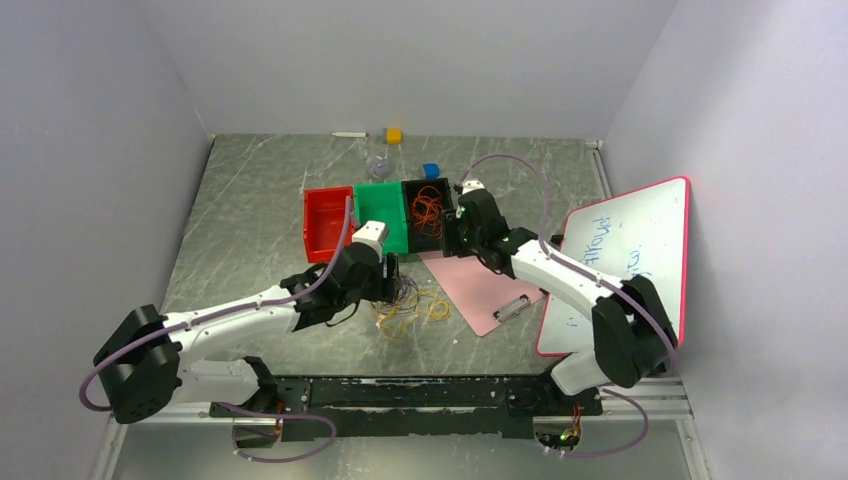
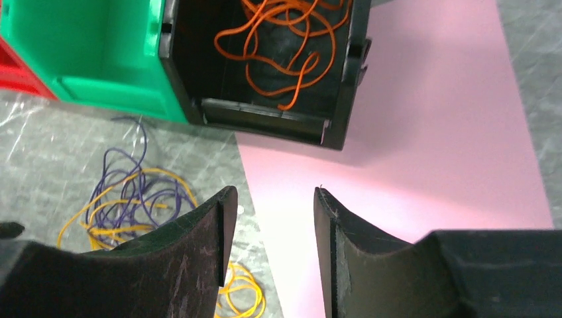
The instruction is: Untangle the cables
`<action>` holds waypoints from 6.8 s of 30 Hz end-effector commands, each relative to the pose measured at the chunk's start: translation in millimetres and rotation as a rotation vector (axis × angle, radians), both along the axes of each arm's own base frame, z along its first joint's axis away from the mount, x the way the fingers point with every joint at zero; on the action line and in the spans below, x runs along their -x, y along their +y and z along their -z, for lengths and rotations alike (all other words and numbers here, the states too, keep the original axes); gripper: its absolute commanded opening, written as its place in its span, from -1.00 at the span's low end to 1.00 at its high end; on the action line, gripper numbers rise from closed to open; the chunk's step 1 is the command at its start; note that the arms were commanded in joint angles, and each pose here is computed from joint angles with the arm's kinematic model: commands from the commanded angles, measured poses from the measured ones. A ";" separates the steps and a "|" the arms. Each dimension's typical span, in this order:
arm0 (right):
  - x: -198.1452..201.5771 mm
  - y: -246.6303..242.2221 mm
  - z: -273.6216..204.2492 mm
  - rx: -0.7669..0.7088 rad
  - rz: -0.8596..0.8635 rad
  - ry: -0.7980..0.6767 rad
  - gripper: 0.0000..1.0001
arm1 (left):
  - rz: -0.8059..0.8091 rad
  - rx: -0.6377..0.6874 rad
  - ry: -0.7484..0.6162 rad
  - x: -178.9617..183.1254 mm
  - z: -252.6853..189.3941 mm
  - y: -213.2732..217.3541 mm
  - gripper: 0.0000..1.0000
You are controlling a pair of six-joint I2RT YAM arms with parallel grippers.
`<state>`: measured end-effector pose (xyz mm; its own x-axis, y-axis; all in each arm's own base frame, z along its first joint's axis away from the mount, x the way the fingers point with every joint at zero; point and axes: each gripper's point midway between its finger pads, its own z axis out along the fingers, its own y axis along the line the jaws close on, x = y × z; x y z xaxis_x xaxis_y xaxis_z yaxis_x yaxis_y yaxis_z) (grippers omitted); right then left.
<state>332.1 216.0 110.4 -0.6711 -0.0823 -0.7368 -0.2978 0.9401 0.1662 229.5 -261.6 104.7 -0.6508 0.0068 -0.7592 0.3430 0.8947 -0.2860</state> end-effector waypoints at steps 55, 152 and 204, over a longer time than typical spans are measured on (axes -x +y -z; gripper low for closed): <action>90.0 56.2 50.9 -0.056 -0.535 -0.003 -0.77 | -0.046 0.036 0.136 -5.1 35.1 14.1 0.28; 50.0 94.5 -306.9 -0.316 -0.534 -0.491 -1.00 | 0.332 0.318 -0.639 15.6 -275.1 8.7 0.43; 95.6 20.2 -292.9 -0.480 -0.289 -0.597 0.34 | 0.466 0.315 -0.662 -9.2 -340.3 -45.2 -0.86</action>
<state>230.7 245.9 389.4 -0.2295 0.1384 -0.9634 -0.7138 0.6490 0.2633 231.5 -311.9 436.7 -0.0444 -0.1028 -0.9937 0.8652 0.4933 -0.0897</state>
